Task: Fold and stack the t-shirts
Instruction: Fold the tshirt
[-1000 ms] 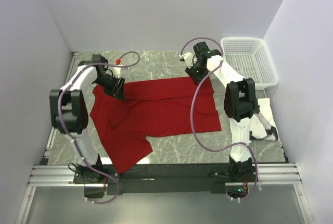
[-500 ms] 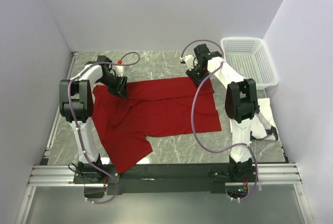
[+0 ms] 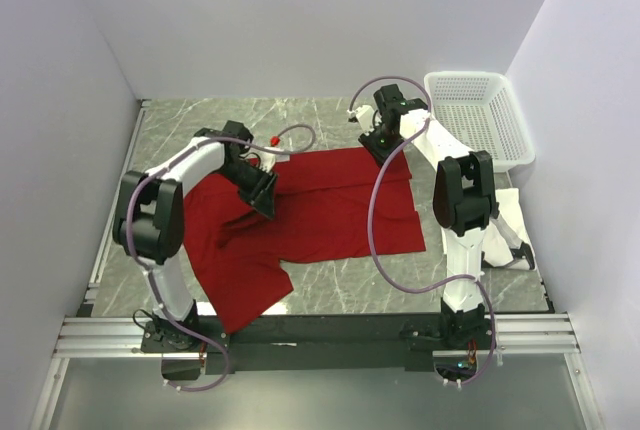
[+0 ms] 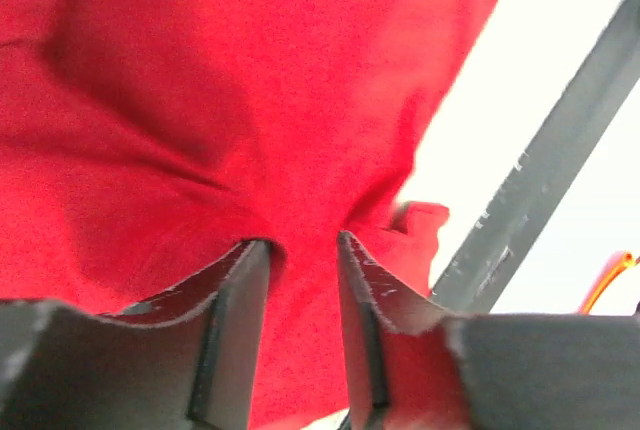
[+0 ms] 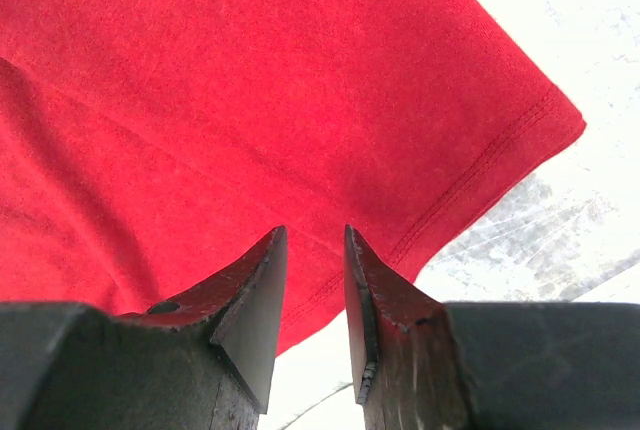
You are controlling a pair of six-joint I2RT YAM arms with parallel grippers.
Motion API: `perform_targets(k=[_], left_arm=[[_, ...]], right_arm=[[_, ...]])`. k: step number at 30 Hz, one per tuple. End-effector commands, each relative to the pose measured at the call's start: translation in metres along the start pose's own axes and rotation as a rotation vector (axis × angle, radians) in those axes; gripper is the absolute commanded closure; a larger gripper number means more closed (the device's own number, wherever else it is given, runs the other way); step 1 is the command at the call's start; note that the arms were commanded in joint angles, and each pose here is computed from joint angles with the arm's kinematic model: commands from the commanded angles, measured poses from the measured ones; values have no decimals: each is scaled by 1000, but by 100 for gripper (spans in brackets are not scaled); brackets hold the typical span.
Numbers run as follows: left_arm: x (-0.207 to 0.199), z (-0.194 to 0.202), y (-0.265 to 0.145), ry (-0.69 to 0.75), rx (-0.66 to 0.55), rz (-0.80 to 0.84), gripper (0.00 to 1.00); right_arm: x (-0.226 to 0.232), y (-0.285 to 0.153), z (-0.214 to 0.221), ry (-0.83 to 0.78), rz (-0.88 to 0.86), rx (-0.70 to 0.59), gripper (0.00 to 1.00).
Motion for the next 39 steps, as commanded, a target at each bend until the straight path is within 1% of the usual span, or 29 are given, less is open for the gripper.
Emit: perform_targets(k=[1,2,5,6,9,10,12,13,14,15,16,18,19,20,22,23,25,26,29,30,33,34,36,37,38,39], left_arm=[[-30,-3,-12,87,-29,35,59],[-33,-2,-12,95,-26,39,57],[-42,-4,-22,136,-30,54,56],[-44,-9,-30,158,-48,42,56],[-40,-19,-47,166,-100,4,55],[-35,-21,-51,139,-114,-13,55],[-12,-21,-66,66,-160,-52,55],[8,-17,-79,-9,-193,-92,55],[20,-15,-86,-44,-205,-115,55],[39,-14,-93,-76,-207,-162,55],[68,-11,-109,-157,-252,-253,56],[98,-6,-120,-228,-265,-346,57],[116,2,-127,-284,-258,-424,57],[129,3,-129,-299,-257,-467,58],[154,12,-126,-369,-214,-537,59],[164,12,-130,-385,-216,-567,60],[181,26,-123,-463,-179,-595,60],[189,32,-118,-485,-154,-609,61],[200,50,-110,-529,-85,-631,61],[203,53,-109,-534,-76,-634,61],[213,61,-103,-549,-39,-641,62],[217,58,-106,-545,-40,-651,63],[229,65,-95,-568,0,-646,63],[238,59,-102,-562,-7,-664,65],[247,65,-92,-580,18,-651,65],[250,65,-91,-588,30,-638,65]], right_arm=[[-7,-22,-14,-5,29,-67,63],[-7,-22,-16,-4,30,-72,63],[-9,-21,-21,6,24,-78,64],[-8,-17,-20,9,15,-65,64],[-8,-17,-24,12,12,-71,64],[-8,-17,-25,15,10,-72,64],[-7,-18,-28,13,8,-79,64],[-8,-17,-28,13,8,-79,64],[-8,-17,-28,11,8,-79,64],[-8,-15,-27,12,8,-74,65],[-8,-14,-28,13,10,-75,65],[-10,-9,-28,15,17,-72,66],[-11,-6,-27,18,23,-69,66],[-12,-3,-29,18,33,-75,67],[-18,5,-27,21,66,-60,68],[-19,9,-27,16,75,-58,69],[-19,20,-19,-10,101,-20,70],[-22,23,-21,-25,125,-30,70],[-21,37,-9,-92,182,26,71],[-21,40,-6,-108,188,40,72],[-22,50,2,-111,199,82,73],[-30,45,-6,-100,227,67,74],[-39,52,-9,-104,259,84,77],[-45,57,-14,-109,284,90,77],[-51,57,-18,-116,308,91,77],[-57,51,-35,-117,329,52,77]])
Point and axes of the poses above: each gripper's point midway between its finger pads, its own y axis out along the fingers, its own x axis along the line the jaws close on, z = x × y, the point moved 2 cm from there along -y, back along the fingers, and after that the axes turned 8 degrees about y, right-handed, at the moved point
